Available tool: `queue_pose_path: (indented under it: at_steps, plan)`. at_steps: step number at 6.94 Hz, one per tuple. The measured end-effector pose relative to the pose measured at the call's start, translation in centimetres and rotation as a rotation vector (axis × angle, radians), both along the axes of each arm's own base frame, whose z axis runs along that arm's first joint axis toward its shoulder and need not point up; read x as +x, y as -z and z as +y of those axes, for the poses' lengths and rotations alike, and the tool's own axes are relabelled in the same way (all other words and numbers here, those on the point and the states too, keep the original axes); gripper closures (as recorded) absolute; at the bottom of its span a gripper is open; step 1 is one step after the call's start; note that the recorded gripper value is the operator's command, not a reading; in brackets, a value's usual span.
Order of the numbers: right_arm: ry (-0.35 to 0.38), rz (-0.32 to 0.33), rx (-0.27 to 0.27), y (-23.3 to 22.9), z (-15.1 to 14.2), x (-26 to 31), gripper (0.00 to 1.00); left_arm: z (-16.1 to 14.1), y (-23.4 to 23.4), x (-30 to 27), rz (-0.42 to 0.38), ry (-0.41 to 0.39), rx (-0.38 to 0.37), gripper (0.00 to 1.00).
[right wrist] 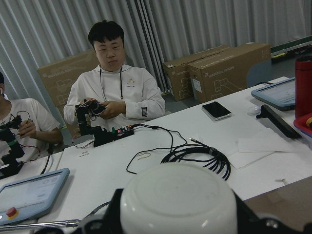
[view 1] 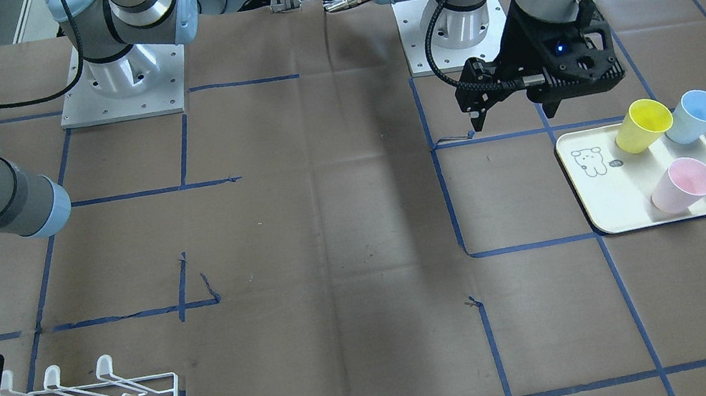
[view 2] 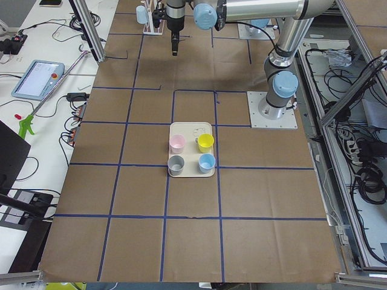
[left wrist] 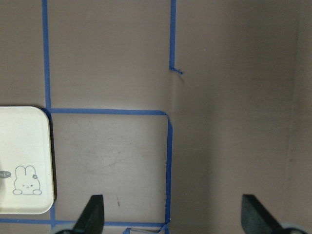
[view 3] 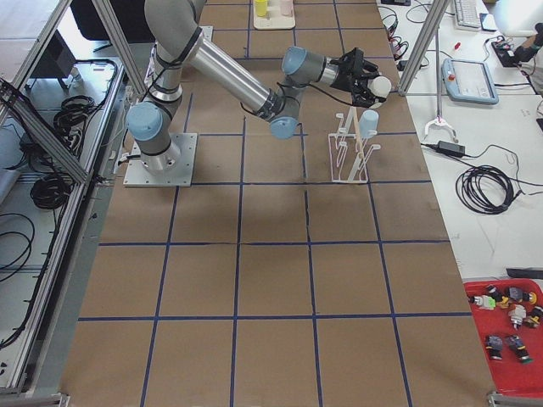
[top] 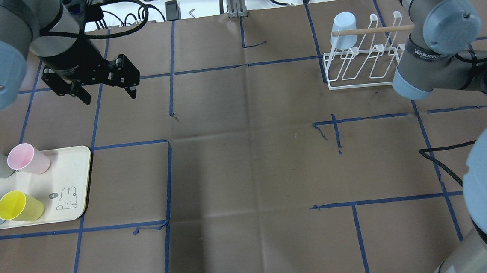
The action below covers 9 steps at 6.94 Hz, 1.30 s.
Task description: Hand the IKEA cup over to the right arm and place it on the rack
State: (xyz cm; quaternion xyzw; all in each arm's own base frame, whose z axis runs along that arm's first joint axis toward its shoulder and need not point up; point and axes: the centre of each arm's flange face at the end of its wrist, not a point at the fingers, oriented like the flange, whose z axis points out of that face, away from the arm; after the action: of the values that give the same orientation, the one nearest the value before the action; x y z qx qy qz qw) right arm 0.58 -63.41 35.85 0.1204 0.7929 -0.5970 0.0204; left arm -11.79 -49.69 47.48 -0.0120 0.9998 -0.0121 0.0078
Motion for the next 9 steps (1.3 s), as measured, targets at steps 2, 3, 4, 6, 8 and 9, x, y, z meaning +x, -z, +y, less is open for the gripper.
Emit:
queue_pose_path:
  at_steps: [2, 3, 4, 6, 8, 9]
  plan:
    - [-0.005, 0.159, 0.05, 2.4, -1.8, -2.5, 0.92, 1.2, -0.9, 0.1, -0.005, 0.001, -0.003, 0.0]
    - [-0.003, 0.199, 0.075, 3.7, -2.2, -3.9, 0.92, 1.4, -1.2, 0.0, -0.004, -0.001, -0.008, 0.0]
    - [0.003, 0.209, 0.093, 4.9, -2.7, -4.8, 0.92, 1.4, -1.2, -0.1, -0.003, -0.006, -0.009, 0.0]
    - [0.006, 0.204, 0.107, 6.5, -3.3, -5.3, 0.92, 1.2, -0.8, -0.3, 0.0, -0.03, 0.0, 0.0]
    - [0.008, 0.205, 0.099, 7.3, -3.2, -5.3, 0.91, 1.0, -0.4, -0.5, 0.003, -0.051, 0.006, 0.0]
    - [0.007, 0.202, 0.104, 7.8, -3.1, -5.2, 0.91, 1.0, -0.3, -0.6, 0.005, -0.054, 0.008, 0.0]
